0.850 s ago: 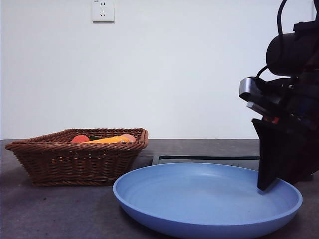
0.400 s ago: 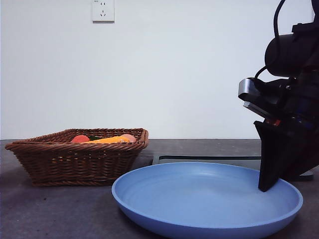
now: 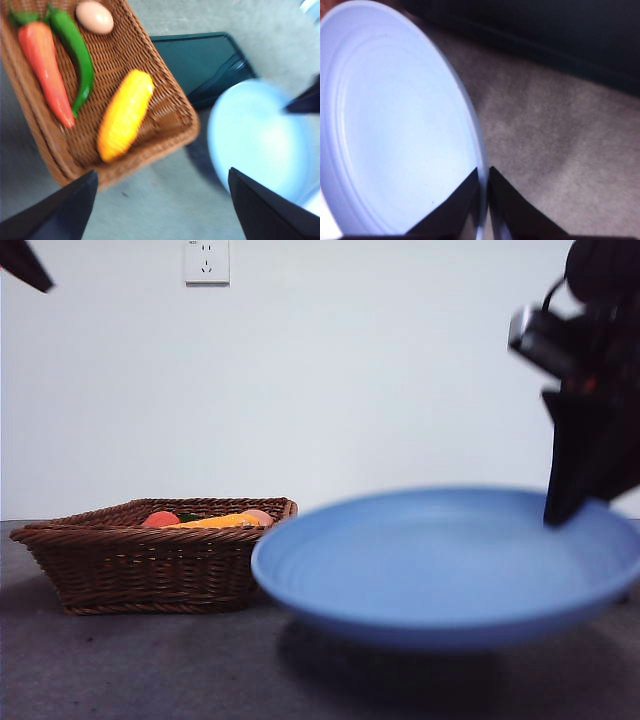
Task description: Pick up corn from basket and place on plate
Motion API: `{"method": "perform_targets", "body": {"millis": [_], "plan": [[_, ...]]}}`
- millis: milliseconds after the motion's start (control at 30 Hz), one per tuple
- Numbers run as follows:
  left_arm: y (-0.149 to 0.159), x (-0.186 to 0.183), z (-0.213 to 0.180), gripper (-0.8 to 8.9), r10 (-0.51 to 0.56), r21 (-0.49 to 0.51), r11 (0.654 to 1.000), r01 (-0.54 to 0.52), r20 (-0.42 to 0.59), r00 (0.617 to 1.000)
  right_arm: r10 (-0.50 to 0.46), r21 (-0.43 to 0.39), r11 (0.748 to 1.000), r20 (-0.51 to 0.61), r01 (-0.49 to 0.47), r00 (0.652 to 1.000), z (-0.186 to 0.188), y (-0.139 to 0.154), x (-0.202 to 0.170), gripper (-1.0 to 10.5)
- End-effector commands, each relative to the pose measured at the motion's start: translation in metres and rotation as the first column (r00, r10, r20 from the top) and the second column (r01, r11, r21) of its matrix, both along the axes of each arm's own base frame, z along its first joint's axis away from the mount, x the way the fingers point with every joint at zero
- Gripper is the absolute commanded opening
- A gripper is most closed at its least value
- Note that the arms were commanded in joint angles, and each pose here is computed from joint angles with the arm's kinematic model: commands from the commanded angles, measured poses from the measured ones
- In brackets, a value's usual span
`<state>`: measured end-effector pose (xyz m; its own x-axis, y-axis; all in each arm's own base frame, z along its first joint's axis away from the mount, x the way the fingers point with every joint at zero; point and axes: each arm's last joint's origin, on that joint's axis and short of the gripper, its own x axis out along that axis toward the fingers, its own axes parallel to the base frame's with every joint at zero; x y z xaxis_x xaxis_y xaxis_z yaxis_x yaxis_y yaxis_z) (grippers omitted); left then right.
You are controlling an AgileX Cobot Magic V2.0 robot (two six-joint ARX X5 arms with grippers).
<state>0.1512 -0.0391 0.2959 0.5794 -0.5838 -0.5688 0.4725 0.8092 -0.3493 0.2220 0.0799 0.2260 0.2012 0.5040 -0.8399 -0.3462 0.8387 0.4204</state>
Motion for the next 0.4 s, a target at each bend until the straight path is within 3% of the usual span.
{"method": "perform_targets", "body": {"millis": [33, 133, 267, 400], "plan": [[-0.010, 0.016, 0.004, 4.25, -0.048, 0.094, 0.995, 0.045, 0.033, 0.998, 0.014, 0.017, 1.000, 0.047, -0.015, 0.999, 0.017, 0.000, -0.002, 0.0], [-0.027, 0.037, 0.004, 4.25, -0.088, 0.196, 0.977, 0.081, 0.026, 0.996, -0.001, 0.030, 1.000, 0.097, -0.002, 0.995, 0.038, -0.006, -0.009, 0.0], [-0.058, 0.074, -0.002, 4.25, -0.149, 0.355, 0.925, 0.131, 0.022, 0.989, -0.030, 0.049, 0.999, 0.161, 0.023, 0.987, 0.061, -0.014, -0.016, 0.0], [-0.086, 0.110, -0.015, 4.25, -0.214, 0.434, 0.878, 0.202, -0.020, 0.977, -0.065, 0.059, 0.997, 0.194, 0.054, 0.979, 0.072, -0.022, -0.019, 0.0]]}}
